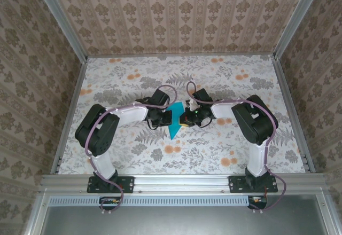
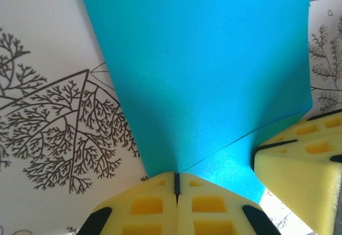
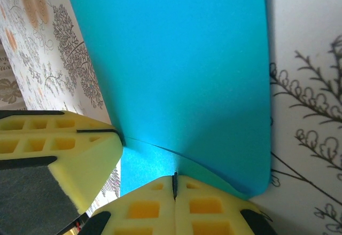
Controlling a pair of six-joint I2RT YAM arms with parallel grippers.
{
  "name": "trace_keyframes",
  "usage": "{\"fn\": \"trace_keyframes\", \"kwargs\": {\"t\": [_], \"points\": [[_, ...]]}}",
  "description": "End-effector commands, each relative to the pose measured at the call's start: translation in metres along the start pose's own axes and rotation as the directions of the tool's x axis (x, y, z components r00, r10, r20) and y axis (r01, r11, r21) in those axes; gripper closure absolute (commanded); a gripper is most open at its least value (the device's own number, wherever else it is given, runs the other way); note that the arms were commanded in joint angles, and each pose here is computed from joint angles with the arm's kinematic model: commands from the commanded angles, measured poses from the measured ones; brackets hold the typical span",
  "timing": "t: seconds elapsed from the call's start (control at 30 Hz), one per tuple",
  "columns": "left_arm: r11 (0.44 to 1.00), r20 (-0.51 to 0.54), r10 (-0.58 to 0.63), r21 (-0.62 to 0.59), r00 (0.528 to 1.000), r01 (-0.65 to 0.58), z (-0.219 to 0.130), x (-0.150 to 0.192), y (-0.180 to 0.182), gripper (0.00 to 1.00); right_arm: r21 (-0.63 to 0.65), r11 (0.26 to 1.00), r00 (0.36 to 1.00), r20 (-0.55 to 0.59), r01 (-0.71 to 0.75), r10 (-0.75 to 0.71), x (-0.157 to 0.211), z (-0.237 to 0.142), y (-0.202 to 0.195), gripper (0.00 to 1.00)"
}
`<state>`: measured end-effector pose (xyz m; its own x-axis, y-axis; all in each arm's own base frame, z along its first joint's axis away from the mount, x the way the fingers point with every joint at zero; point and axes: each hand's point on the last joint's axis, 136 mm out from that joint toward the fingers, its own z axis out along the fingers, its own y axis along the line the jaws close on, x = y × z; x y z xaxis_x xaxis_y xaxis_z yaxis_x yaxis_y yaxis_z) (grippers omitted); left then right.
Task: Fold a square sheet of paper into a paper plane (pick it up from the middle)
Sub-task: Third fold the triangle at the center of the table.
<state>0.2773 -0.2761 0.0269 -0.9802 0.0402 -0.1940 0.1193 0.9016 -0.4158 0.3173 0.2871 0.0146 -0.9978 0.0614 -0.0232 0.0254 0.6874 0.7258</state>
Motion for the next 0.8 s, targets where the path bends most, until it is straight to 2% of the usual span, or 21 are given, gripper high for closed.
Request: {"fn": "trace_keyframes", "kwargs": {"t": [0.0, 0.07, 0.17, 0.37, 0.77], "points": [[0.997, 0.107, 0.004, 0.076, 0.994, -0.012, -0.032, -0.016, -0.025, 0.91, 0.107, 0.991, 0.997, 0.012, -0.075, 0.074, 0.004, 0.005, -0.027, 1.0], [0.993, 0.133, -0.007, 0.115, 0.991, -0.009, -0.039, -0.012, -0.036, 0.86, 0.112, 0.99, 0.996, 0.013, -0.085, 0.084, 0.004, 0.005, -0.028, 1.0], [0.988, 0.148, -0.043, 0.154, 0.988, 0.019, -0.041, -0.001, -0.042, 0.84, 0.117, 0.989, 0.996, 0.016, -0.094, 0.093, 0.004, 0.005, -0.029, 1.0], [0.973, 0.121, -0.103, 0.219, 0.987, 0.074, -0.027, 0.023, -0.051, 0.87, 0.127, 0.987, 0.995, 0.016, -0.096, 0.095, 0.004, 0.003, -0.028, 1.0], [0.976, 0.03, -0.163, 0.154, 0.986, 0.157, 0.006, 0.051, -0.025, 0.91, 0.131, 0.986, 0.995, 0.014, -0.099, 0.098, 0.004, 0.002, -0.027, 1.0]]}}
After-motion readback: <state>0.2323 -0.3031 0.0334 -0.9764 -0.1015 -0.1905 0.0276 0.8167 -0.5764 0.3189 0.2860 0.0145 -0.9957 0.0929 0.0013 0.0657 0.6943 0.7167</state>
